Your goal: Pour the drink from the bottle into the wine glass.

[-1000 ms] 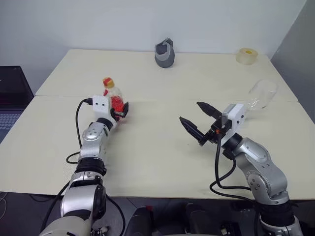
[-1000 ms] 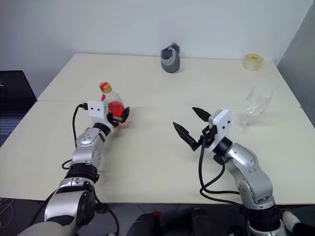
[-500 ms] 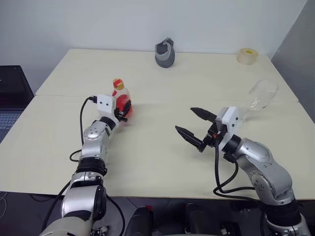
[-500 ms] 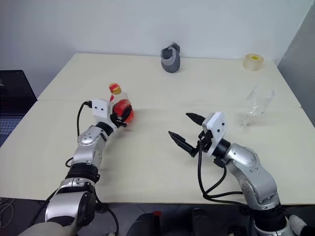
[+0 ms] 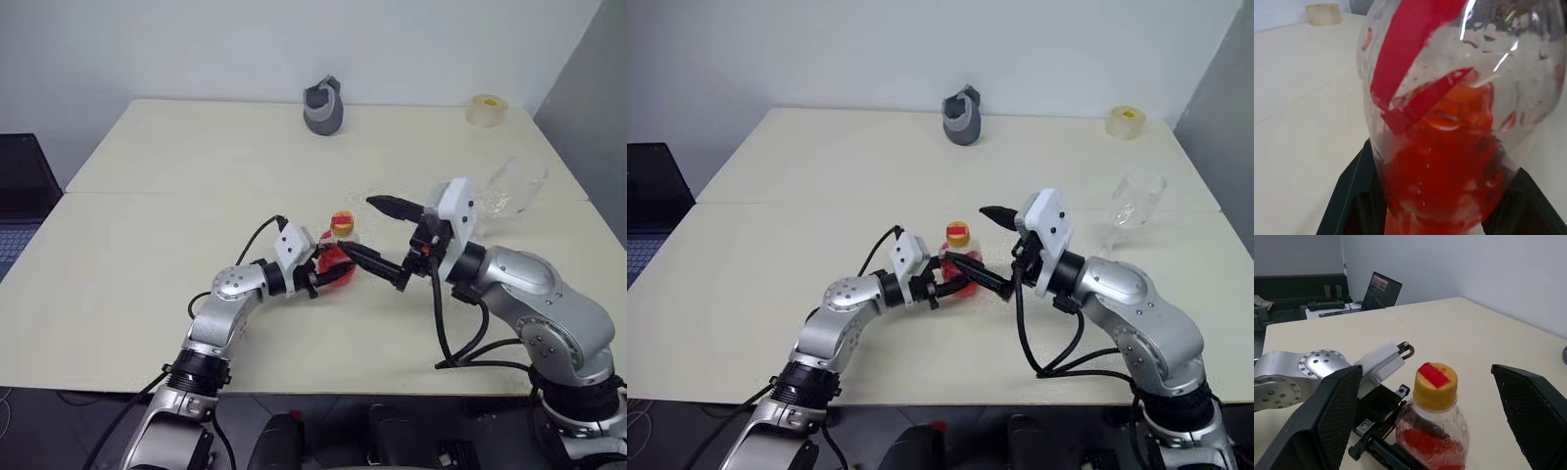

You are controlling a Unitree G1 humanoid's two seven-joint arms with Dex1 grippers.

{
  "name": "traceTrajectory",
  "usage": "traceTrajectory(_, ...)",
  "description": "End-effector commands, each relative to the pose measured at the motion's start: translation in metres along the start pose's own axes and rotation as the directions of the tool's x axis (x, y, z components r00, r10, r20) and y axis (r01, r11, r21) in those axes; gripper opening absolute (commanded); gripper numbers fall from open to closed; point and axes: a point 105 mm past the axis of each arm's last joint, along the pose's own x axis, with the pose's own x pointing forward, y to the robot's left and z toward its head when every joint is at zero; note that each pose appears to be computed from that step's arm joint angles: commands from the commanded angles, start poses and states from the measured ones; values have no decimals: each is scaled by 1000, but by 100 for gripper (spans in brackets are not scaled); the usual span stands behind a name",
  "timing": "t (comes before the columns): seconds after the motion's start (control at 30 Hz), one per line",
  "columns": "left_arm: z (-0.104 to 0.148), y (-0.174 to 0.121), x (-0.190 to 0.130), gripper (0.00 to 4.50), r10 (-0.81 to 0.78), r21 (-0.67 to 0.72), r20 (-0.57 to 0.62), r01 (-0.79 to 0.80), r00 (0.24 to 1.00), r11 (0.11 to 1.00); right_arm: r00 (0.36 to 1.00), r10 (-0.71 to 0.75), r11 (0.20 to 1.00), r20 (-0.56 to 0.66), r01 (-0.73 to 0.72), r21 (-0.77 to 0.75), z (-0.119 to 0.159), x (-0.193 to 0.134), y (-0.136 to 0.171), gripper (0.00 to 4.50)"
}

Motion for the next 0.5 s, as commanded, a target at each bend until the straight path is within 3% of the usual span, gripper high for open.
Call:
traceTrajectory(0.03,13,-3,0,192,-20,51,35,18,999,999,1000,-9,1000,7,9,-26,4,5,1,450)
traceTrajectory(0.47,12,-6,4,192,-30,73,33,27,999,997,999,-44,999,-12,43,-31,-8,16,-1,450)
traceTrajectory(0.5,11,-6,4,192,-30,73,32,28,999,997,999,-42,999,-16,42,-35,-10,17,0,432)
